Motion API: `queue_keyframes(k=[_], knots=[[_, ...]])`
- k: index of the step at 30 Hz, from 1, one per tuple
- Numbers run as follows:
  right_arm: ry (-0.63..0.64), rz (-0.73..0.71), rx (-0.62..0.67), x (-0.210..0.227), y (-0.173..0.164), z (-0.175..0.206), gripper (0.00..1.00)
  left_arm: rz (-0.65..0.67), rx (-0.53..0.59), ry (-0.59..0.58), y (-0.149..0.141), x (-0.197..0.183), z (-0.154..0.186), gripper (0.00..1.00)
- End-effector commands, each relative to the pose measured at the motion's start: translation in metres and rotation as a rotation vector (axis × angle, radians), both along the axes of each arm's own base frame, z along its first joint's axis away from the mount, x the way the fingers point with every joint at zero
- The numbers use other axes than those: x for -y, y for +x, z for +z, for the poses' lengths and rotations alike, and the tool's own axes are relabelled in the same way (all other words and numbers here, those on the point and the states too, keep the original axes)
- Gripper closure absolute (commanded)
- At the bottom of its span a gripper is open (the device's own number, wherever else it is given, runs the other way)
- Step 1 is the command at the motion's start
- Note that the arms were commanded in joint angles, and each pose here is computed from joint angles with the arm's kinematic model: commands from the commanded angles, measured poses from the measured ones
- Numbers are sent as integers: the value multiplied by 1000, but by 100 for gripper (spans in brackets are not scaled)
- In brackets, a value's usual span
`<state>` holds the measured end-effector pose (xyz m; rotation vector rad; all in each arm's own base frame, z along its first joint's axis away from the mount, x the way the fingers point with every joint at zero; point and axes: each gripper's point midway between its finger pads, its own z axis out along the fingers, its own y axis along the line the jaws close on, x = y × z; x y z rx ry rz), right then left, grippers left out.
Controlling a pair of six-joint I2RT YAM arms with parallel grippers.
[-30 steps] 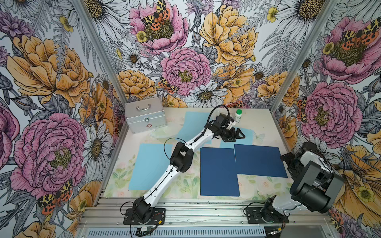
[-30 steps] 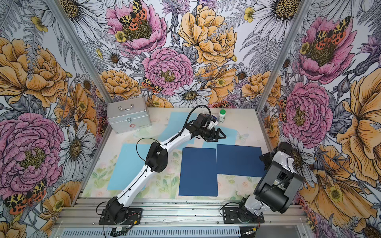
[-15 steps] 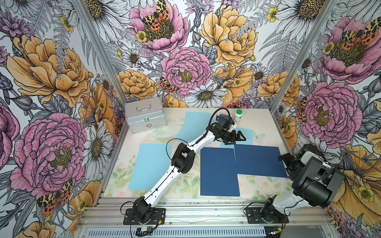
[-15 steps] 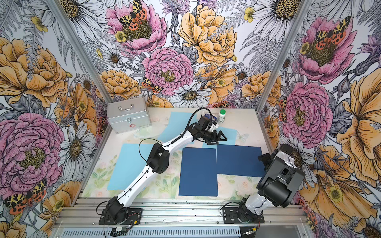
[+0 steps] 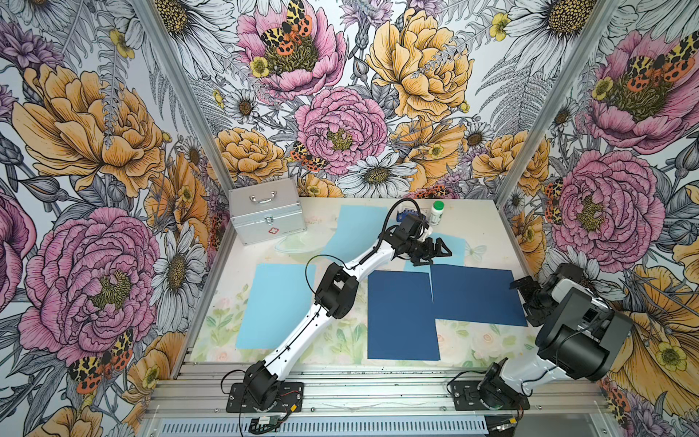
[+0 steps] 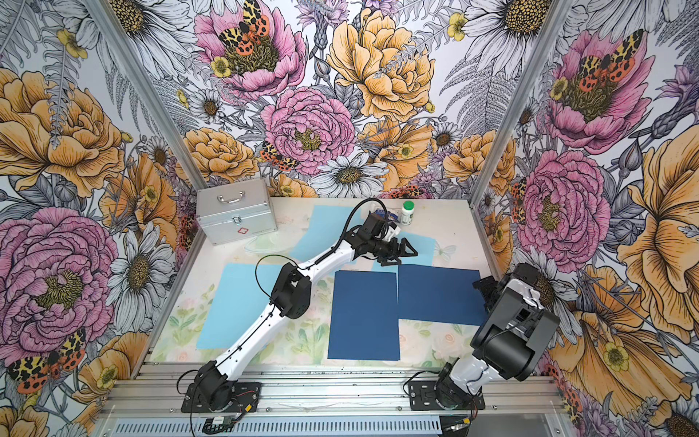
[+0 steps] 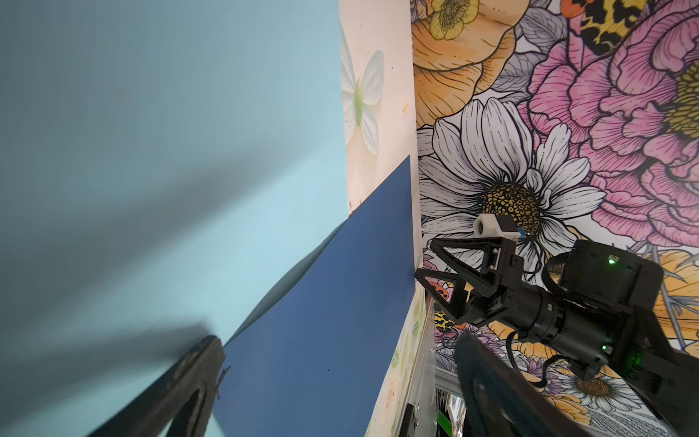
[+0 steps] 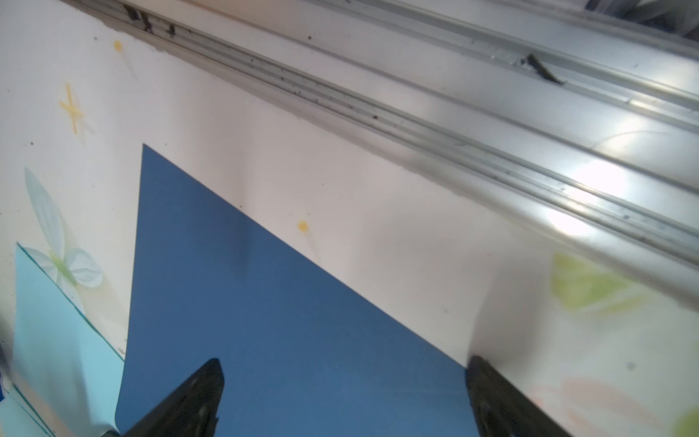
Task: Sort the scattered colored papers by color
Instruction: Pick up the colored paper.
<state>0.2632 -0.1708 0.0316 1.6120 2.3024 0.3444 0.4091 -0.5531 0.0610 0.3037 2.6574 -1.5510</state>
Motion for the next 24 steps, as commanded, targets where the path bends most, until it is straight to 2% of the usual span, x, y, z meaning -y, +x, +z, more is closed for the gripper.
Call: queue_keyframes(k=[1, 11, 19, 22, 24], knots=[[188, 71, 19, -45, 5, -25, 1, -15, -78, 54, -17, 1, -36, 2], [217, 173, 45, -75, 37, -23, 1, -72, -111, 31, -40, 12, -25, 2], [214, 193, 49, -82, 45, -25, 1, -146, -94, 11, -59, 17, -17, 2], [217, 197, 48, -84, 46, -27, 1, -163, -71, -3, -60, 17, -10, 7], [219, 201, 48, -86, 47, -28, 1, -174, -60, -11, -60, 18, -7, 15]])
